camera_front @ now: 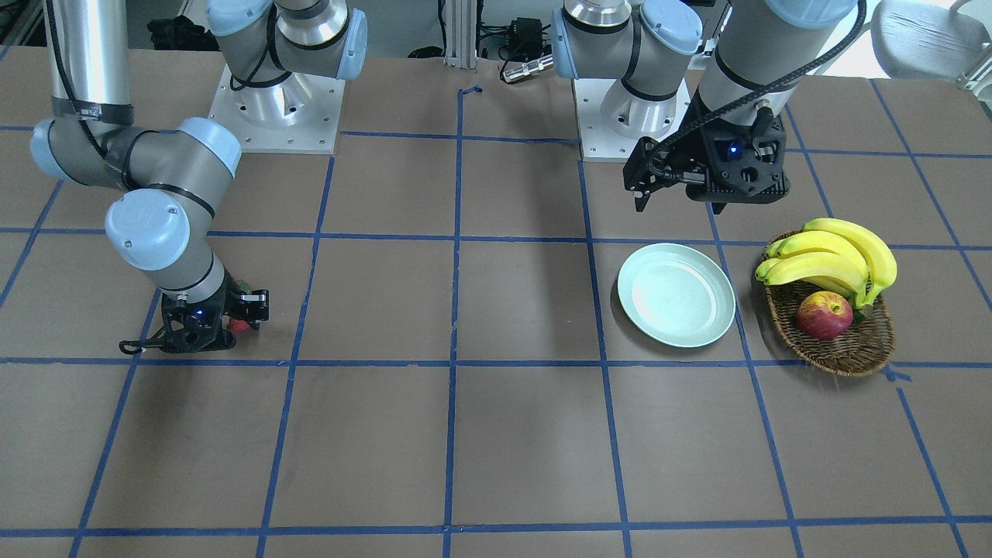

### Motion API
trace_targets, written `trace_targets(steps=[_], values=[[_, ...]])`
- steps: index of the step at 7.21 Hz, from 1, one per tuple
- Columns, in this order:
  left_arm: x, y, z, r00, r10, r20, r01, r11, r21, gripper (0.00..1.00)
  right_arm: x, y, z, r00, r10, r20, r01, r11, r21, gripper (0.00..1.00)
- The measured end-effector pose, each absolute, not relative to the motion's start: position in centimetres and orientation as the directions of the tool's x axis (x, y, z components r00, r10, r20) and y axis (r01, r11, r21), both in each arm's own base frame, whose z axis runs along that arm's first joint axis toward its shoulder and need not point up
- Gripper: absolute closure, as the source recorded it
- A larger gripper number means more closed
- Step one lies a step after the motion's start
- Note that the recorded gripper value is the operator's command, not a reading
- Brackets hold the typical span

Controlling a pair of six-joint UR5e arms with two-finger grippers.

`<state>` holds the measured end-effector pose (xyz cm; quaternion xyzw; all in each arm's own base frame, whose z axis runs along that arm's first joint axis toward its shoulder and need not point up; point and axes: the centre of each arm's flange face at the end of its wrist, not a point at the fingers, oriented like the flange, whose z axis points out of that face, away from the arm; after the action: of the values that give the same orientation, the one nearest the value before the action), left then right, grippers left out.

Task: Collect all strawberries into plate
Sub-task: 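Move the right gripper down over the cluster of red strawberries, then grasp one red strawberry with the right gripper and lift it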

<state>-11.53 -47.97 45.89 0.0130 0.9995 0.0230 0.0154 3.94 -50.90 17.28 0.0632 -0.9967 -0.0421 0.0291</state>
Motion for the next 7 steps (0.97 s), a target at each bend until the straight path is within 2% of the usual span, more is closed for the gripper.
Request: trace_targets(steps=[2, 4, 7], values=[[-11.5, -48.1, 45.8, -0.999, 0.026, -0.029, 0.024, 0.999, 0.046, 0.00, 4.0, -50.9, 17.4, -0.989, -0.136, 0.049, -0.132, 0.987, 0.089, 0.85], [-11.5, -48.1, 45.7, -0.999, 0.025, -0.030, 0.024, 0.999, 0.049, 0.00, 5.0, -51.3, 18.4, -0.991, -0.124, 0.052, -0.121, 0.990, 0.065, 0.85], [-11.6, -48.2, 45.7, -0.999, 0.025, -0.024, 0.024, 0.999, 0.049, 0.00, 14.3, -51.3, 20.4, -0.999, -0.007, 0.053, -0.007, 1.000, 0.000, 0.84]])
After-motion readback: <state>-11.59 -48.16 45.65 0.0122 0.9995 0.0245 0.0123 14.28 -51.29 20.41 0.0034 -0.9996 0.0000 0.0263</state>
